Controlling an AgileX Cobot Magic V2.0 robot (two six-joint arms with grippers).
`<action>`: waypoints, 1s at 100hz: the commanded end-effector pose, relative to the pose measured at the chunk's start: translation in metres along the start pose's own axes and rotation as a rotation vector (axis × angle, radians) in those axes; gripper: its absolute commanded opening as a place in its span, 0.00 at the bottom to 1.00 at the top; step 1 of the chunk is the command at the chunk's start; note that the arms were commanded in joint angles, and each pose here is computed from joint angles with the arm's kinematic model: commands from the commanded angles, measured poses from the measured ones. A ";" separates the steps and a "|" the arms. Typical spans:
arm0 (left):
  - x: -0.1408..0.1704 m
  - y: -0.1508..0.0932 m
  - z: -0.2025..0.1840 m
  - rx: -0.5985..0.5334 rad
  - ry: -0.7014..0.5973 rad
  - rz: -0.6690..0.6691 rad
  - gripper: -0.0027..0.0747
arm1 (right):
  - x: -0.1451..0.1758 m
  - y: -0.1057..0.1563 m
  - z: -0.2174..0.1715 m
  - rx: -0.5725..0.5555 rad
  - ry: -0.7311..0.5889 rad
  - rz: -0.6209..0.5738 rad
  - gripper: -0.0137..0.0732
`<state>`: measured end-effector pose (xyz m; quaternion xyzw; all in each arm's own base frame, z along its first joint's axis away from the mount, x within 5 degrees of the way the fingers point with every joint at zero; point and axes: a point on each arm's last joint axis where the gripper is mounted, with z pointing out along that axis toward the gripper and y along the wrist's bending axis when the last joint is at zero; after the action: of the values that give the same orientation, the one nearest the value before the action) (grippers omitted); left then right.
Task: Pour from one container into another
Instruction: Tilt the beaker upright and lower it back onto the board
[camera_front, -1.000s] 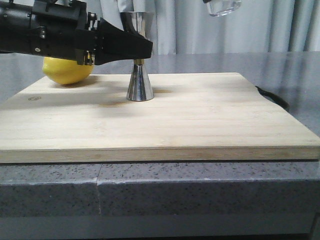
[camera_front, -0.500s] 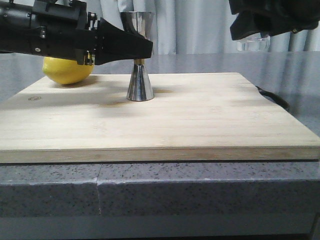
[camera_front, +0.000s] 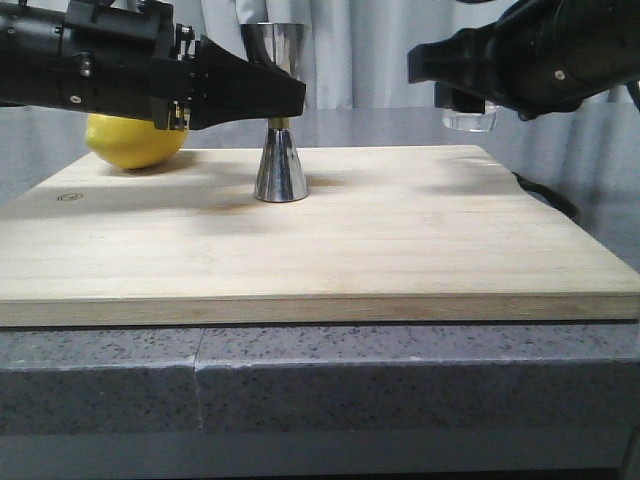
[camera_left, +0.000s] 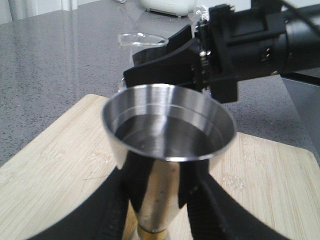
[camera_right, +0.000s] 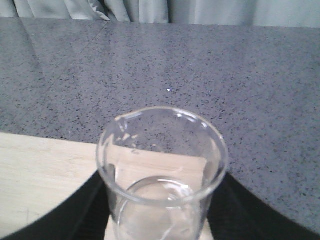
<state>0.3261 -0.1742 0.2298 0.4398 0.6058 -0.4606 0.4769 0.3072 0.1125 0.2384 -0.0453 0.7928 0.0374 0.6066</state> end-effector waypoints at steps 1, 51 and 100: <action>-0.033 -0.011 -0.003 0.068 -0.150 0.042 0.34 | -0.021 -0.003 0.000 0.045 -0.138 0.028 0.51; -0.033 -0.011 -0.003 0.068 -0.150 0.042 0.34 | 0.000 0.005 0.022 0.017 -0.175 -0.007 0.51; -0.033 -0.011 -0.003 0.068 -0.150 0.042 0.34 | 0.007 0.008 0.026 -0.010 -0.143 -0.044 0.71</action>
<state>0.3260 -0.1742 0.2300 0.4399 0.6052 -0.4613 0.4768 0.3264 0.1225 0.2005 -0.0676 0.7840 0.0287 0.6164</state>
